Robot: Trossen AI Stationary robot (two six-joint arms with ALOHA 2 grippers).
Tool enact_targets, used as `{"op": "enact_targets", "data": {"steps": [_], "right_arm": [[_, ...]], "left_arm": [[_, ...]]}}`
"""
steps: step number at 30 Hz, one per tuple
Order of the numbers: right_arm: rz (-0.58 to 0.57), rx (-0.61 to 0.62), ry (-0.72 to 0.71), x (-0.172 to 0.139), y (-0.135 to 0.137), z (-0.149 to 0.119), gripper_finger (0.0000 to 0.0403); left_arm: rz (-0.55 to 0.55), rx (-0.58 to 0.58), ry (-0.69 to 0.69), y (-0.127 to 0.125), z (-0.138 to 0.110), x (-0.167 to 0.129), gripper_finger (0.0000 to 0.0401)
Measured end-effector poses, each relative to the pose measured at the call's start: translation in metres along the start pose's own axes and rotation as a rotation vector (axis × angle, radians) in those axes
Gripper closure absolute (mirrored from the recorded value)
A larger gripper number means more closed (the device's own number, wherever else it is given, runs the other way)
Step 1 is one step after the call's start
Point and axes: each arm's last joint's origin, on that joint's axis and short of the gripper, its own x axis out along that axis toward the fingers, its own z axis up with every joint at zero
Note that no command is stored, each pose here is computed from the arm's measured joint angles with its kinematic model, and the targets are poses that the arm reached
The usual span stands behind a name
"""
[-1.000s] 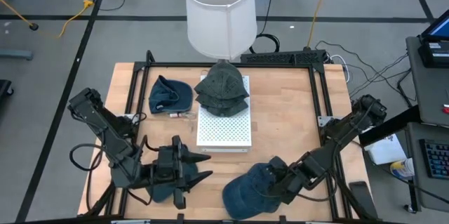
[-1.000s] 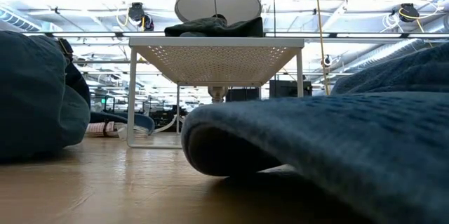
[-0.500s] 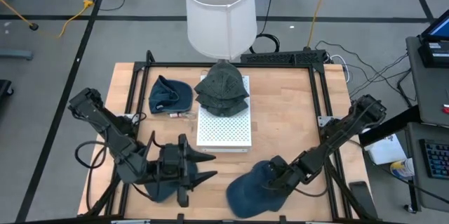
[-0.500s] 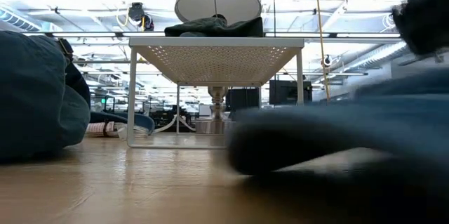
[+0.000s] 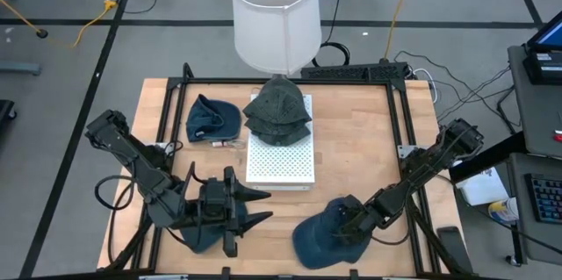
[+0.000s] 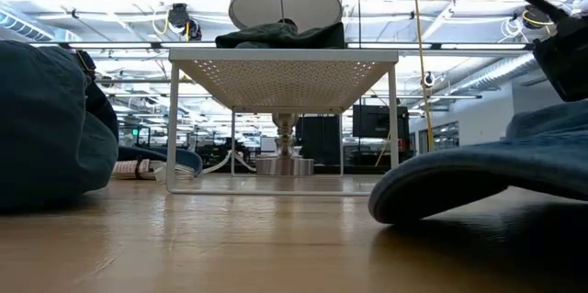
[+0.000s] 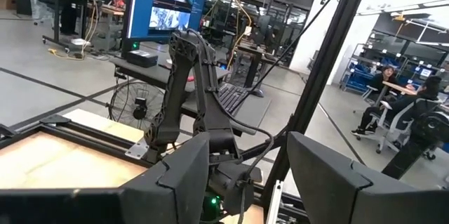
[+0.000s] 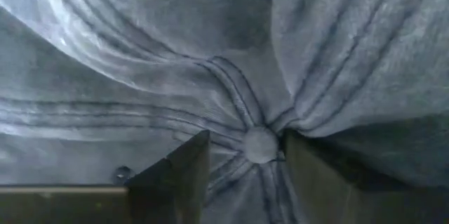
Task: Pick & Place hat
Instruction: Put the bottom blue cap on the shelf
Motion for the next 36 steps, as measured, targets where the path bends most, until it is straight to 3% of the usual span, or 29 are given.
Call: {"op": "enact_targets", "data": {"steps": [8,13,18,28,36], "right_arm": [[-0.029,-0.131,-0.043,0.009,-0.002,0.001,0.0371],[0.027,-0.179,-0.086,-0.005,0.000,0.005,0.0374],[0.162,-0.250,-0.084,-0.041,-0.004,0.004,0.0385],[0.655,-0.379,-0.148,-0.132,-0.014,0.003,0.0391],[0.911,-0.440,-0.236,-0.163,-0.013,0.005,0.0391]], "left_arm": [[0.016,-0.001,-0.006,0.004,0.001,0.004,0.0203],[0.029,-0.005,-0.015,0.007,0.003,0.007,0.0203],[0.038,-0.001,-0.019,0.010,0.004,0.010,0.0203],[-0.018,0.009,-0.006,0.017,0.005,0.018,0.0203],[-0.002,0.031,0.003,0.029,0.007,0.029,0.0203]]}}
